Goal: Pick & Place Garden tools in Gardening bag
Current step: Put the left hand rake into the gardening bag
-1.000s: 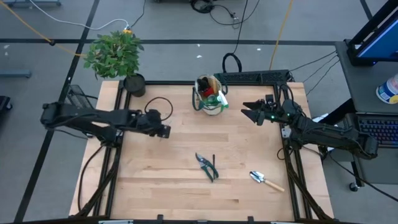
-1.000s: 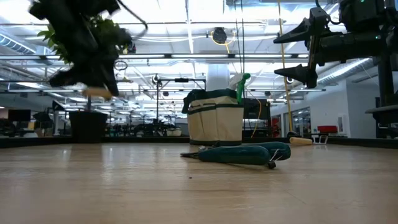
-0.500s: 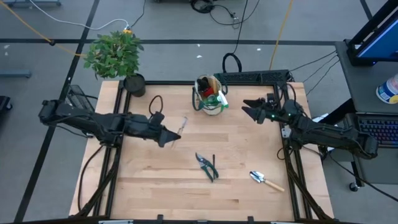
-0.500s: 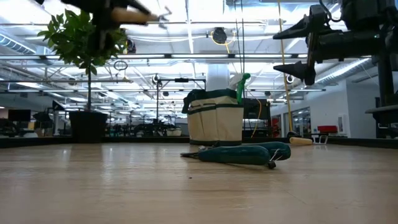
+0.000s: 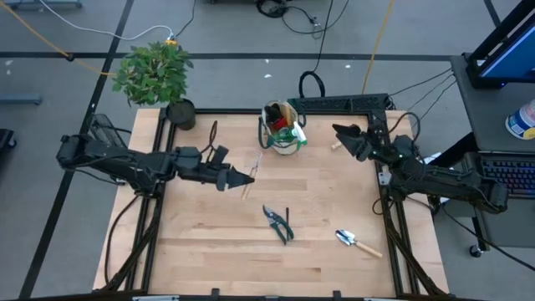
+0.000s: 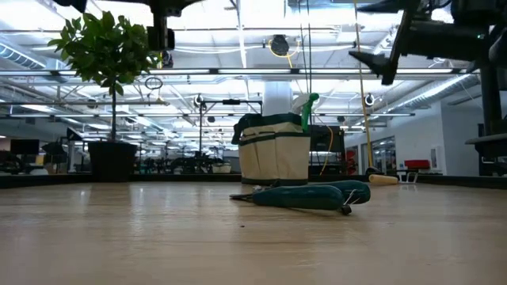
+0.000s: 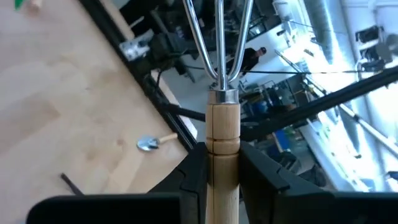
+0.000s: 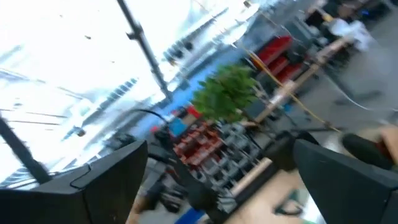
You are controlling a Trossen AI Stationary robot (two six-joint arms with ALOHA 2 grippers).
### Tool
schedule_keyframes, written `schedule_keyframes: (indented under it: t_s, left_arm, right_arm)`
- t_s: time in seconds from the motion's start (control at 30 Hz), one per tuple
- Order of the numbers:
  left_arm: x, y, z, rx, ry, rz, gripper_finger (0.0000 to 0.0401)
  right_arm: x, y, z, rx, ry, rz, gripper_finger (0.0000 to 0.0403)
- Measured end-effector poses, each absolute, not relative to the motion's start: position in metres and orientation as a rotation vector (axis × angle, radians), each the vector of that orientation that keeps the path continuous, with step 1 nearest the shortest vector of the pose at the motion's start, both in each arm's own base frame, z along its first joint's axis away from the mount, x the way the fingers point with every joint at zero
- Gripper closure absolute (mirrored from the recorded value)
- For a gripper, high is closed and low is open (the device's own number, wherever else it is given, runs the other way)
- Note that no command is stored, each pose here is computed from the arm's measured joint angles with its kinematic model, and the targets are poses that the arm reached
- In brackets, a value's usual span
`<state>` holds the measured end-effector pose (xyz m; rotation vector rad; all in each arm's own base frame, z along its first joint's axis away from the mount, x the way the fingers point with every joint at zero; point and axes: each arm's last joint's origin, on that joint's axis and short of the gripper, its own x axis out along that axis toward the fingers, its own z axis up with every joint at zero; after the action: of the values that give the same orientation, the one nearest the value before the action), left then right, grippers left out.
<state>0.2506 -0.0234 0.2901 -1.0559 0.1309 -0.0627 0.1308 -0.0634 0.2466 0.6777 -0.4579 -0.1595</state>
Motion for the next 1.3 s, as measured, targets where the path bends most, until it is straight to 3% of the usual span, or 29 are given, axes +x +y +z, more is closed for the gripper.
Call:
schedule_keyframes:
  t_s: [0.4,0.63,0.93,1.17,1.3]
  left_arm:
    - [0.267,-0.028,0.292,-1.2,0.117,-0.093,0.0336]
    - [0.298,-0.033,0.322,-1.214,0.068,-0.126,0.0336]
    - [0.331,-0.038,0.343,-1.224,0.22,-0.091,0.0336]
    - [0.336,-0.041,0.353,-1.332,0.347,-0.124,0.0336]
    - [0.334,-0.042,0.352,-1.415,0.4,-0.117,0.0336]
  right_arm:
    - [0.141,-0.03,0.264,0.496,-0.615,0.077,0.0009]
    - [0.145,-0.019,0.265,0.464,-0.673,-0.017,0.0009]
    - [0.138,-0.026,0.268,0.53,-0.813,-0.352,0.0009]
    - [0.139,-0.026,0.267,0.573,-0.8,-0.341,0.0009]
    - [0.144,-0.02,0.264,0.495,-0.714,-0.226,0.0009]
